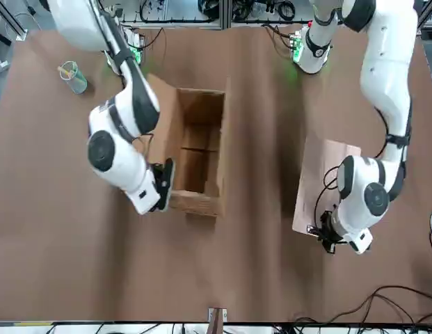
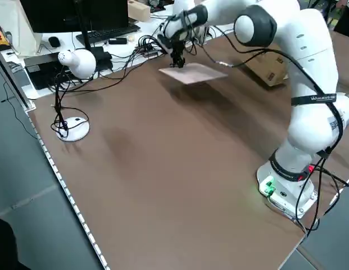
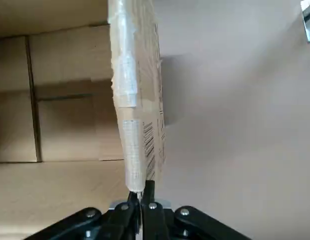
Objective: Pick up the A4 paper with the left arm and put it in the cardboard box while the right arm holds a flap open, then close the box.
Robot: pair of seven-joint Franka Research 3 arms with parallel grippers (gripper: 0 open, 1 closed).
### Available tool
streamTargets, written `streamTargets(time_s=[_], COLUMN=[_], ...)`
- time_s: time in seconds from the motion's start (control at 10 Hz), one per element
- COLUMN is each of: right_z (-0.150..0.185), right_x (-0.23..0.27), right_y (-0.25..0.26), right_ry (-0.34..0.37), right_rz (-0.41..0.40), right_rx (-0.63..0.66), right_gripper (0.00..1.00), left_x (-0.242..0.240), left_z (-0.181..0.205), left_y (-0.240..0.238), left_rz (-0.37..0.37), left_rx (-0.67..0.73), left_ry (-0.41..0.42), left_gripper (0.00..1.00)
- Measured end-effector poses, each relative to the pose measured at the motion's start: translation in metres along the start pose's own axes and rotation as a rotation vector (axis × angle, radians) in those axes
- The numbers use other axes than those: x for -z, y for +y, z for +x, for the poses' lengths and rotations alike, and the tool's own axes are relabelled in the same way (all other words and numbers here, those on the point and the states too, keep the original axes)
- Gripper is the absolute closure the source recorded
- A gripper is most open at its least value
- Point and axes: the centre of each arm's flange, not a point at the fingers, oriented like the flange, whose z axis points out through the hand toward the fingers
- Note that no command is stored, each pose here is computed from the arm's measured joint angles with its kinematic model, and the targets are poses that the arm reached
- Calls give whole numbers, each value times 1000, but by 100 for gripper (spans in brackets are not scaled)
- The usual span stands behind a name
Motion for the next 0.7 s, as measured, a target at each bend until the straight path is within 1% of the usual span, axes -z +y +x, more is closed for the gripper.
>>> streamTargets(time_s=[0.1,0.3,0.5,0.7], right_z=[17,35,43,43], right_x=[-2,-20,-41,-47], right_y=[-11,-23,-25,-23], right_ry=[16,21,21,21], right_rz=[-17,-22,-26,-30], right_rx=[-11,-9,0,-1], right_gripper=[96,96,96,96], left_x=[28,86,139,189], left_z=[0,-2,-7,-15], left_y=[2,1,-7,-13], left_rz=[-5,-5,10,-12], left_rx=[-2,-9,-36,-42], left_ry=[7,21,33,28], left_gripper=[97,97,97,97])
